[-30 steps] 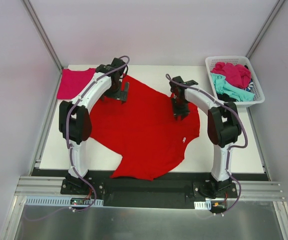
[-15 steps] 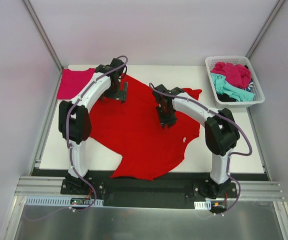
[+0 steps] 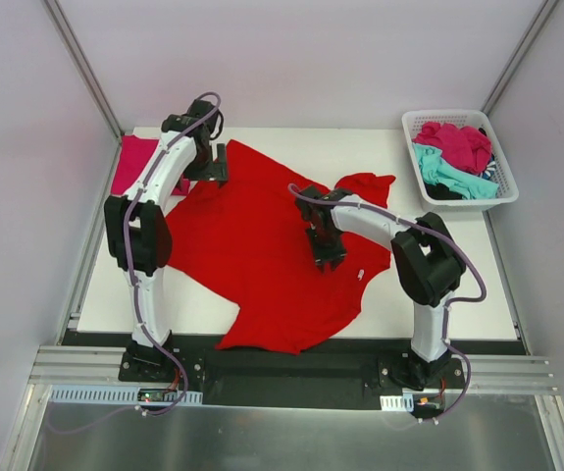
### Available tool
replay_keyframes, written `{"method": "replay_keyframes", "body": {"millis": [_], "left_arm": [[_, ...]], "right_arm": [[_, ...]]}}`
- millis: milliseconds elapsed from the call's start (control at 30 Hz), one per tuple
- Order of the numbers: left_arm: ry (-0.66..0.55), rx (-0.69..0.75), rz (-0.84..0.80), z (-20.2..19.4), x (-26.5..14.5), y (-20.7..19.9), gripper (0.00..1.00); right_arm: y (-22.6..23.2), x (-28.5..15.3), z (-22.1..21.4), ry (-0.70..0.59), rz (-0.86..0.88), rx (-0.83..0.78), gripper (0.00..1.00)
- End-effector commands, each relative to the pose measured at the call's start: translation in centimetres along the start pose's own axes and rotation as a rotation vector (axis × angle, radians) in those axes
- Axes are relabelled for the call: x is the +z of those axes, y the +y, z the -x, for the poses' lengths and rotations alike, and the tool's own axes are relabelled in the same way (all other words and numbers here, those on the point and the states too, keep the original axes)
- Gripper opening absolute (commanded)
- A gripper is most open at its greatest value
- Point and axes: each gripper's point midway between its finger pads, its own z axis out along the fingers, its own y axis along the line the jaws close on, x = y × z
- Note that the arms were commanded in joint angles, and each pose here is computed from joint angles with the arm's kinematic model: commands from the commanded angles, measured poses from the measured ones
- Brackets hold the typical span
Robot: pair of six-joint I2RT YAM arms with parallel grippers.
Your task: Fold and stack the t-shirts
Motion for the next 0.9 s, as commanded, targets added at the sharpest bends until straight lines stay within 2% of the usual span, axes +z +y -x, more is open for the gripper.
{"method": "replay_keyframes", "body": {"millis": [0,533,867], "left_arm": [[0.013,-0.012,-0.004,-0.3,-0.7,-0.2,0.99],[-0.012,-0.032,0.004,0.1,-2.0,1.6,0.99],[-0.014,-0.035,-0.011,0.2,-2.2,1.4,0.99]], "right_arm": [[0.2,0.8,-0.5,0.020,-0.007,0.022,0.32],[-3.3,2.7,-0.8,0.053,-0.077,0.064,0.32],[-8.5,2.1,-1.9,0.066,-0.097,0.128,0.32]]}}
